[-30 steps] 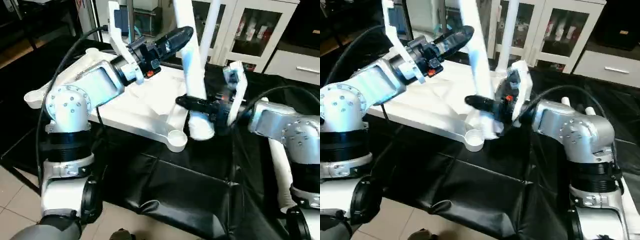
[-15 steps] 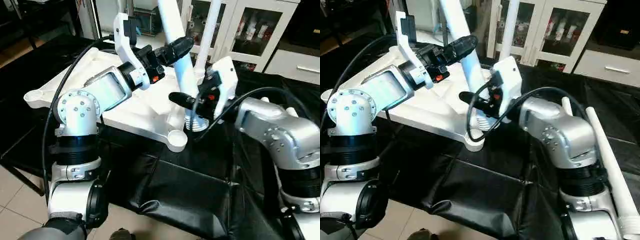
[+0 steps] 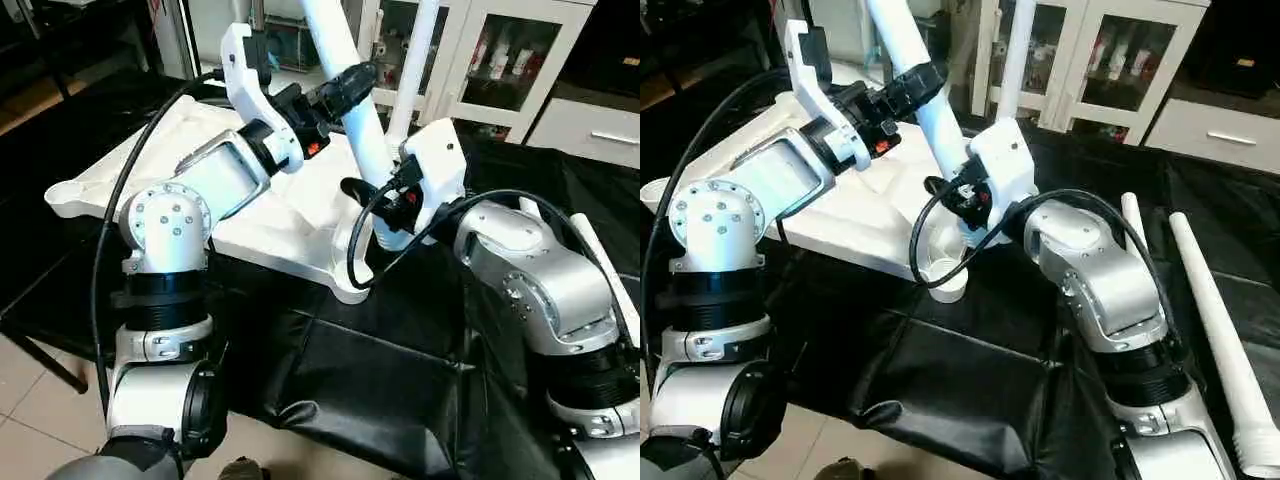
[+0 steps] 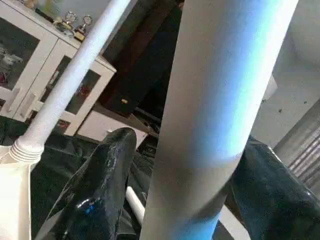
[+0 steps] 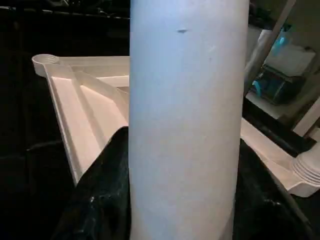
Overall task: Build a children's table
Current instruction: Pick table leg
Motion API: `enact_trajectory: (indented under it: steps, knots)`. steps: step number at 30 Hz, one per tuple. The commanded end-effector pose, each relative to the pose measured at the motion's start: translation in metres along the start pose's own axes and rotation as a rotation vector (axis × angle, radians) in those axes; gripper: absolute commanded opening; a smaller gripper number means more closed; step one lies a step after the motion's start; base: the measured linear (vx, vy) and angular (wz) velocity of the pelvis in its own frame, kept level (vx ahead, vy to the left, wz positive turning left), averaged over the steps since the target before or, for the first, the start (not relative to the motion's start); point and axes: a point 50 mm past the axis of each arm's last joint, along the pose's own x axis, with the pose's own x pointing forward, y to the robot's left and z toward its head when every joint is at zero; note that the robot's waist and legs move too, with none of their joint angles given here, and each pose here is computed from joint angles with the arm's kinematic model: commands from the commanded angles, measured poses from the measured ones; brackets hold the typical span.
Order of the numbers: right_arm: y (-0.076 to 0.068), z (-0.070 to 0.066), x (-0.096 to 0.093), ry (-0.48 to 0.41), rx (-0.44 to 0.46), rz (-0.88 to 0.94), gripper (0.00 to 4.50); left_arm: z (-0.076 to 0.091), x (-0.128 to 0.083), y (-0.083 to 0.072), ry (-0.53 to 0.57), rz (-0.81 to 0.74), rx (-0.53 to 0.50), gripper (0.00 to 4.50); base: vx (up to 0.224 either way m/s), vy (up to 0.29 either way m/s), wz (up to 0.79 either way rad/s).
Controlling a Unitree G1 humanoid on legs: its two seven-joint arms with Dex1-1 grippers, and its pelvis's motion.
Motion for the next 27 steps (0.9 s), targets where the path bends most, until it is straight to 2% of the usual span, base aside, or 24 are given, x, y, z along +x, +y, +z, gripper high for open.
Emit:
enact_trajectory:
  steps: [1,6,9,10,15,16,18,21,22,23,24,25,27]
  knots:
    - [0.002,0.008,-0.002,-0.062,-0.032,-0.001,1.88,0.005,0.000,0.008,-0.024,0.077,0.013,2.81,0.000,0.000,0.00]
    - [0.001,0.008,0.000,-0.068,-0.040,-0.017,1.87,0.006,0.000,0.009,-0.034,0.081,0.012,2.35,0.000,0.000,0.00]
    - [0.000,0.009,0.000,-0.070,-0.042,-0.022,1.87,0.007,-0.001,0.009,-0.038,0.079,0.010,2.28,0.000,0.000,0.00]
    - [0.000,0.009,0.001,-0.071,-0.043,-0.023,1.87,0.007,-0.001,0.009,-0.038,0.077,0.009,2.04,0.000,0.000,0.00]
    - [-0.001,0.011,0.002,-0.088,-0.035,-0.023,1.87,0.009,-0.001,0.009,-0.044,0.072,0.003,1.92,0.000,0.000,0.00]
    - [-0.001,0.012,0.002,-0.098,-0.018,-0.015,2.22,0.009,-0.002,0.009,-0.044,0.067,0.004,1.89,0.000,0.000,0.00]
    - [0.000,0.016,0.001,-0.130,0.062,0.025,2.56,0.010,-0.003,0.009,-0.040,0.056,0.006,1.88,0.000,0.000,0.00]
    - [-0.001,0.018,-0.001,-0.141,0.103,0.057,2.66,0.010,-0.004,0.009,-0.036,0.044,0.010,1.87,0.000,0.000,0.00]
    - [-0.002,0.020,-0.003,-0.147,0.144,0.092,2.89,0.010,-0.005,0.009,-0.029,0.031,0.015,1.81,0.000,0.000,0.00]
    - [-0.003,0.023,-0.005,-0.153,0.184,0.120,2.89,0.011,-0.006,0.009,-0.025,0.025,0.019,1.81,0.000,0.000,0.00]
    - [-0.003,0.023,-0.005,-0.153,0.184,0.120,2.96,0.011,-0.006,0.009,-0.025,0.025,0.019,1.79,0.000,0.000,0.00]
    - [-0.005,0.027,-0.009,-0.166,0.240,0.170,3.08,0.010,-0.006,0.009,-0.018,0.014,0.021,1.79,0.000,0.000,0.00]
    - [-0.009,0.030,-0.012,-0.170,0.268,0.194,3.20,0.011,-0.007,0.008,-0.012,-0.001,0.024,1.79,0.000,0.000,0.00]
